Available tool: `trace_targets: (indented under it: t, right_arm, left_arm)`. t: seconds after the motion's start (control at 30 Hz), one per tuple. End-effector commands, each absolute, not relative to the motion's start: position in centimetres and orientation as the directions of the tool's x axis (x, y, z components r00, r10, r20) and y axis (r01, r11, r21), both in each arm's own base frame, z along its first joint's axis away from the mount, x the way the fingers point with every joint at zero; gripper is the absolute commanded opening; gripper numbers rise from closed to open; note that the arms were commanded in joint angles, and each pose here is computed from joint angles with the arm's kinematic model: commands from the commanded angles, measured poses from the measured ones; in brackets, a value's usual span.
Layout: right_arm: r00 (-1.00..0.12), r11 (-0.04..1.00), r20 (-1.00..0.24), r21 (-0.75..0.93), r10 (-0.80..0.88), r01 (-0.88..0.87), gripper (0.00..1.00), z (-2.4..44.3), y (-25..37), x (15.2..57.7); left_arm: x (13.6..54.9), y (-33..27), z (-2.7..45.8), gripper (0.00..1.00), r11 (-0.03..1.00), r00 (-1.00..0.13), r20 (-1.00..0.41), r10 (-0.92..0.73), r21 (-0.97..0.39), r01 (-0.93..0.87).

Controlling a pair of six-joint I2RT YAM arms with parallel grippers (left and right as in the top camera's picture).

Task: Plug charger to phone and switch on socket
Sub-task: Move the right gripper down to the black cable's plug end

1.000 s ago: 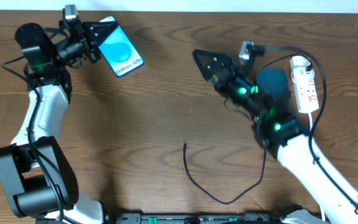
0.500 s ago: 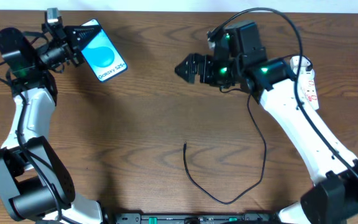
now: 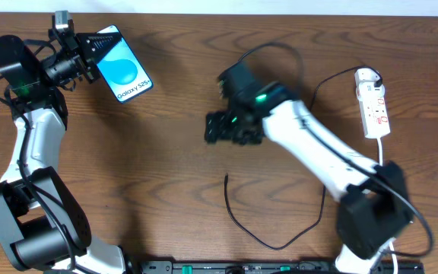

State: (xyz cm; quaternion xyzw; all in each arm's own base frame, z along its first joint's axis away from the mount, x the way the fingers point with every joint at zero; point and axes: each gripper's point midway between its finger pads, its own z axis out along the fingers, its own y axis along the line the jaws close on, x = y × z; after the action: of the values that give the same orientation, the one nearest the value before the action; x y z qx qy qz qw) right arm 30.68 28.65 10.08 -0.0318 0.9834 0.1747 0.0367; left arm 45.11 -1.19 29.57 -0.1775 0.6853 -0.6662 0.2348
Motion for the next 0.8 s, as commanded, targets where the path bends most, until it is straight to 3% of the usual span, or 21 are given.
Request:
trace_targets:
  t: [0.0,0.3,0.77]
  right_arm:
    - [-0.996,0.976,-0.076,0.217,0.04,0.023,0.82,8.0,28.6,30.0]
    - [-0.996,0.993,0.032,0.082,0.077,0.08,0.81,4.9,28.6,25.8]
    - [-0.991,0.995,0.11,0.047,0.079,0.084,0.81,1.0,27.7,22.2]
  left_arm:
    - [44.4,-1.4,31.1,0.07,0.07,-0.833,-0.142,-0.534,-0.99,0.124]
    - [44.1,-1.6,31.0,0.07,0.069,-0.844,-0.143,-0.516,-0.99,0.125]
    - [44.2,-1.6,31.0,0.07,0.069,-0.844,-0.143,-0.518,-0.99,0.125]
